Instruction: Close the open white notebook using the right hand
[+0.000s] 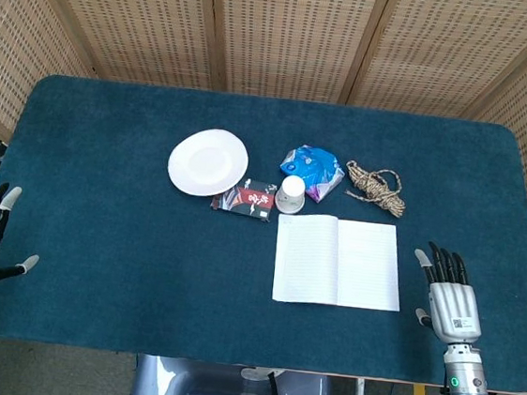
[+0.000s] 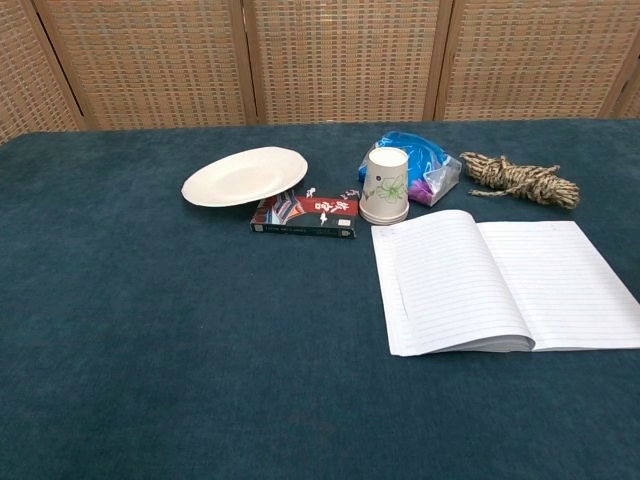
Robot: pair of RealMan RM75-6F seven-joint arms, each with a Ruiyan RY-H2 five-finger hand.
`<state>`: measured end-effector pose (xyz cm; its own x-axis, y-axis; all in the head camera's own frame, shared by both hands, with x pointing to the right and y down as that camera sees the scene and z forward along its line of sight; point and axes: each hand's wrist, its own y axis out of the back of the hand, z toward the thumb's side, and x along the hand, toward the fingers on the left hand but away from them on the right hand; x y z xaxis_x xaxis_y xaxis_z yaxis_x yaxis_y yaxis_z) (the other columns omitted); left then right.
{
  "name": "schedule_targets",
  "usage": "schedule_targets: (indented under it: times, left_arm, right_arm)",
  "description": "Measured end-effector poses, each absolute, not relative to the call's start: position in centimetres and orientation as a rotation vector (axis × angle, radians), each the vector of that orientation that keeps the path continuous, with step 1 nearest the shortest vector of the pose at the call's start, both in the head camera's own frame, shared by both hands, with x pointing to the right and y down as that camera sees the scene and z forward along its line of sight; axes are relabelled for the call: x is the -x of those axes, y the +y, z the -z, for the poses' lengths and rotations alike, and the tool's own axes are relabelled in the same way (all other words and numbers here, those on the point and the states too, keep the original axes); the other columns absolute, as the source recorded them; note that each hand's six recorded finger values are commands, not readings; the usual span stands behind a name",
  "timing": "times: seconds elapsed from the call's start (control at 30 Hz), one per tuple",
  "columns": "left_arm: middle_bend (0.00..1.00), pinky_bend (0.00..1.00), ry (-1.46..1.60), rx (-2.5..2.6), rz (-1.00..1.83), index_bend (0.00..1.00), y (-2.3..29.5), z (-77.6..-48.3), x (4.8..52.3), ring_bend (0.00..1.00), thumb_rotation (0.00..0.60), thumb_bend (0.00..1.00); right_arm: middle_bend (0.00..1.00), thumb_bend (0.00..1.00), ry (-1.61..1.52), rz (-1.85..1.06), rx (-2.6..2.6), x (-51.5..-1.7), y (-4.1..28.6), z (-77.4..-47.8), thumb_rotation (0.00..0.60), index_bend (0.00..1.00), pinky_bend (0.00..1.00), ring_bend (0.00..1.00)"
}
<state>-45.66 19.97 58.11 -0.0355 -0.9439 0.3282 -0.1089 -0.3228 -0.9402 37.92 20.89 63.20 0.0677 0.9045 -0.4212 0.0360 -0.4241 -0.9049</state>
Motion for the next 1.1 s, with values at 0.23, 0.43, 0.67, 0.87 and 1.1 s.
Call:
schedule_targets:
  times: [0.23,0.43,0.67,0.87,1.1]
  left_arm:
    - [0.0,0.0,1.15,1.502,1.449,0.0,20.1,-58.1,45.8,0.0,0.6,0.08]
    - [0.0,0.0,1.153,1.5,1.445,0.0,20.1,-57.9,45.8,0.0,0.6,0.08]
    - [0.0,0.0,1.147,1.506,1.435,0.0,20.2,-57.8,45.5,0.0,0.6,0.08]
    - [0.0,0.0,1.161,1.507,1.437,0.0,20.1,-57.8,45.8,0.0,0.6,0.08]
    - [0.0,0.0,1.172,1.518,1.447,0.0,20.1,-58.0,46.2,0.0,0.6,0.08]
  right_arm:
    - [0.0,0.17,-0.97,-1.441,1.608,-37.6,20.9,-63.0,0.6,0.0,0.0,0.0]
    - [0.0,0.17,-0.959,-1.417,1.653,-36.4,21.1,-63.0,0.6,0.0,0.0,0.0]
    - [0.0,0.17,-0.91,-1.336,1.793,-30.9,20.4,-64.1,0.6,0.0,0.0,0.0]
    - [0.0,0.17,-0.877,-1.34,1.869,-26.8,20.4,-65.8,0.6,0.0,0.0,0.0]
    - [0.0,0.17,-0.835,-1.349,1.919,-22.4,21.2,-66.7,0.6,0.0,0.0,0.0]
